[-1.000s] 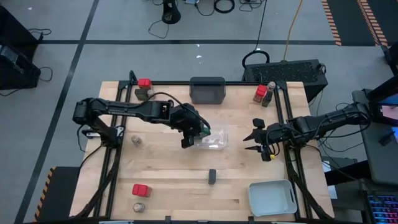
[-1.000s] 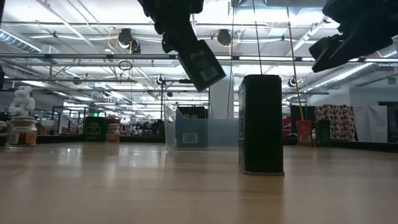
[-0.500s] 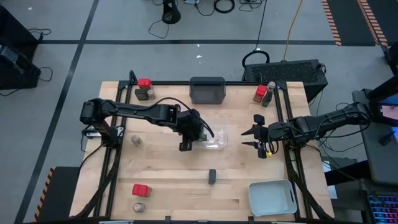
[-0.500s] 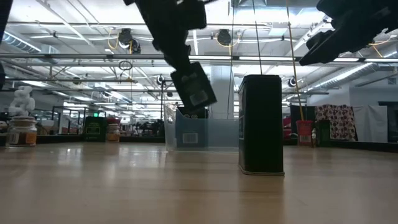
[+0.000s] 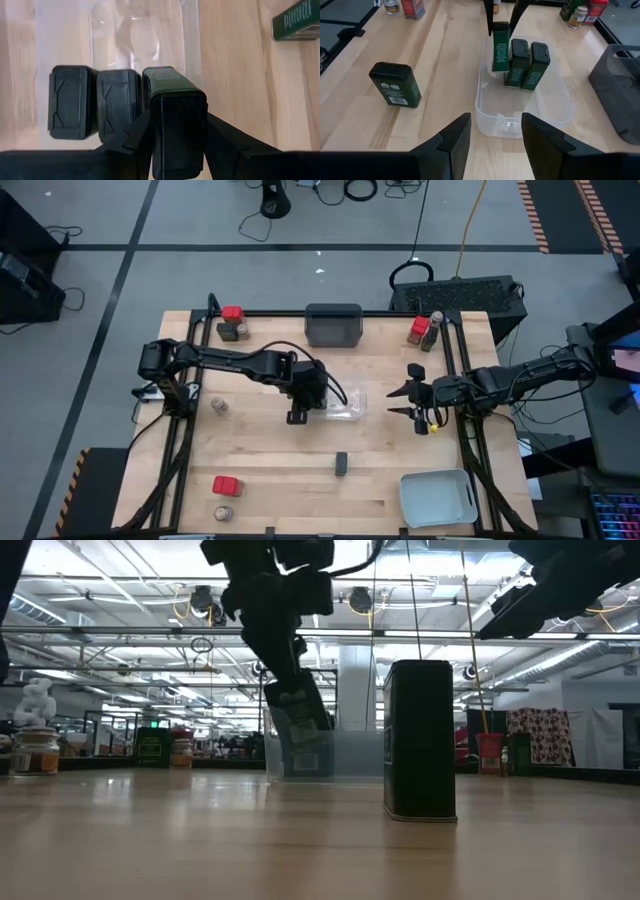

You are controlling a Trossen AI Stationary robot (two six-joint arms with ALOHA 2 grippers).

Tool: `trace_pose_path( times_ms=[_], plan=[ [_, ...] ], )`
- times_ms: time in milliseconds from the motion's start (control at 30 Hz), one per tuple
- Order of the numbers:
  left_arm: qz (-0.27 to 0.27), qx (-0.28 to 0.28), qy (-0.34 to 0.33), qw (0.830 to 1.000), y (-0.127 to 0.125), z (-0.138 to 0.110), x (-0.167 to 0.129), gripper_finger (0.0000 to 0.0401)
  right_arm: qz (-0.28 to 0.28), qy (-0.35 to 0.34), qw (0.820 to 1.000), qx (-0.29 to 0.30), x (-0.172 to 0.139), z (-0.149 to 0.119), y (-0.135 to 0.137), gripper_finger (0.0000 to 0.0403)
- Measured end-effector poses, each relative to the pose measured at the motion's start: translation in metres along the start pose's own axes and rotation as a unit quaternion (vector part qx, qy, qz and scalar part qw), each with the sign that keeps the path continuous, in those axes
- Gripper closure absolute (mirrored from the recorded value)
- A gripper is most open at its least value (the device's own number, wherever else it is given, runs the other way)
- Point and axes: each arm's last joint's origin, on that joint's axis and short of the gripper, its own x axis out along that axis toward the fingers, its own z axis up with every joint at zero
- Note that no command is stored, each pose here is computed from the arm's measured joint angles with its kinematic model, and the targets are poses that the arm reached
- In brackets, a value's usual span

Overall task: Sort spices by type
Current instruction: Put the green seasoning bottle into the transparent bin

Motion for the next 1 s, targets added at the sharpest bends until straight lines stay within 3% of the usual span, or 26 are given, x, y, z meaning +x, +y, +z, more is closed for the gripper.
trace_pose_path(
  times_ms=[233,533,1000],
  plan=[
    [-0.003,-0.002,0.015,1.000,0.002,0.000,0.014,0.0257,0.000,0.001,1.000,-0.003,0.000,0.000,0.000,0.0245],
    [-0.018,-0.015,0.017,1.000,0.016,0.021,0.000,0.0257,0.000,0.001,1.000,-0.006,0.000,0.000,0.000,0.0245],
    [-0.034,-0.016,0.101,0.994,0.024,0.028,0.021,0.0257,0.000,0.004,1.000,-0.010,0.000,-0.001,0.000,0.0245]
  ],
)
